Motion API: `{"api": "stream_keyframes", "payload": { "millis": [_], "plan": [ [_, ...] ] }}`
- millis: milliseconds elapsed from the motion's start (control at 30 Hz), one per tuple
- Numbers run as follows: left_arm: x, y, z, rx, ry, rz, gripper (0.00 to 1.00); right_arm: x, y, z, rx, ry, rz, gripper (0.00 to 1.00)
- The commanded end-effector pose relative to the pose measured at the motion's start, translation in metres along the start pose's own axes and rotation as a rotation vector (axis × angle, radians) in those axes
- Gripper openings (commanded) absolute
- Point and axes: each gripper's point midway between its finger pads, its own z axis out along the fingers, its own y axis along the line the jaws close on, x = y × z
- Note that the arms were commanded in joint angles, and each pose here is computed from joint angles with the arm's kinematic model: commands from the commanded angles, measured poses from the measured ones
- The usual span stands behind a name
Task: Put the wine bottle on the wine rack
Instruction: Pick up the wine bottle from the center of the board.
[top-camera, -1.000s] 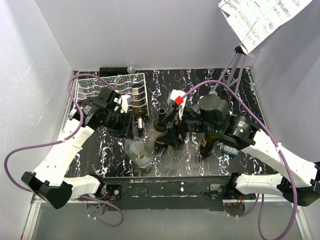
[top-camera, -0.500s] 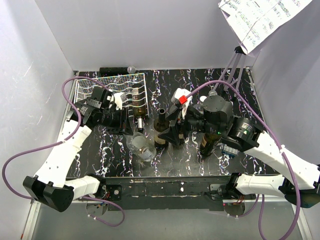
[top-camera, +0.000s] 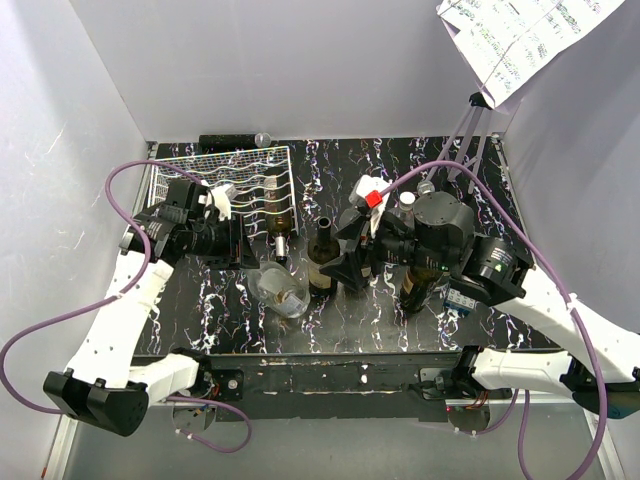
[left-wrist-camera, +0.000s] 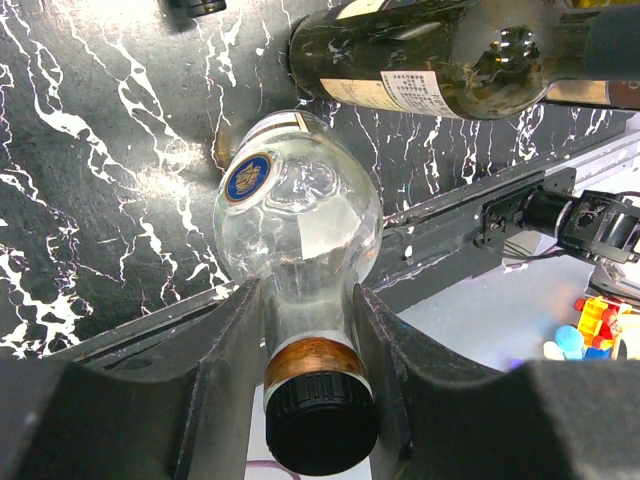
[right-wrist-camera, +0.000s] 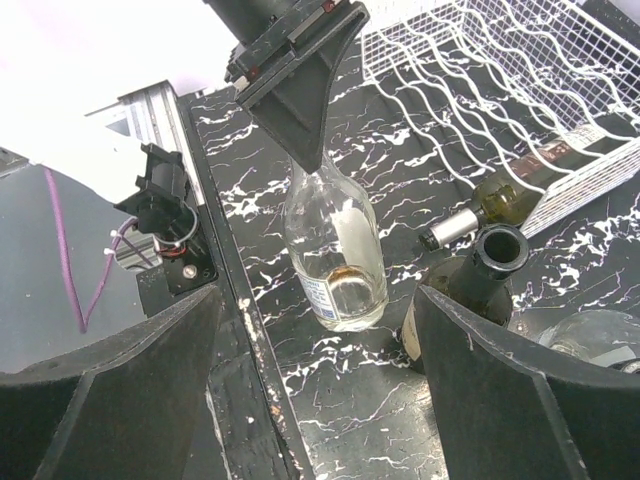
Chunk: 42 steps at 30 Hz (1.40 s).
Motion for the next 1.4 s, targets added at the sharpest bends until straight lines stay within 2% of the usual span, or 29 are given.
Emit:
{"api": "stream_keyframes", "payload": {
  "millis": [0,667,1367],
  "plan": [
    [-0.021,-0.038,-0.029,0.168,-0.139,0.031,0.0,-0.013,0.001,-0.008,0.007,-0.057,-0.029,0.86],
    [-0.055,-0.041,-0.044,0.196,-0.254,-0.047,0.0,-0.014,-0.001,-0.016,0.025,-0.062,-0.038,0.85],
    [-0.104,-0.048,-0.072,0.195,-0.376,-0.068,0.0,-0.017,-0.005,-0.015,0.043,-0.068,-0.05,0.85]
  ]
}}
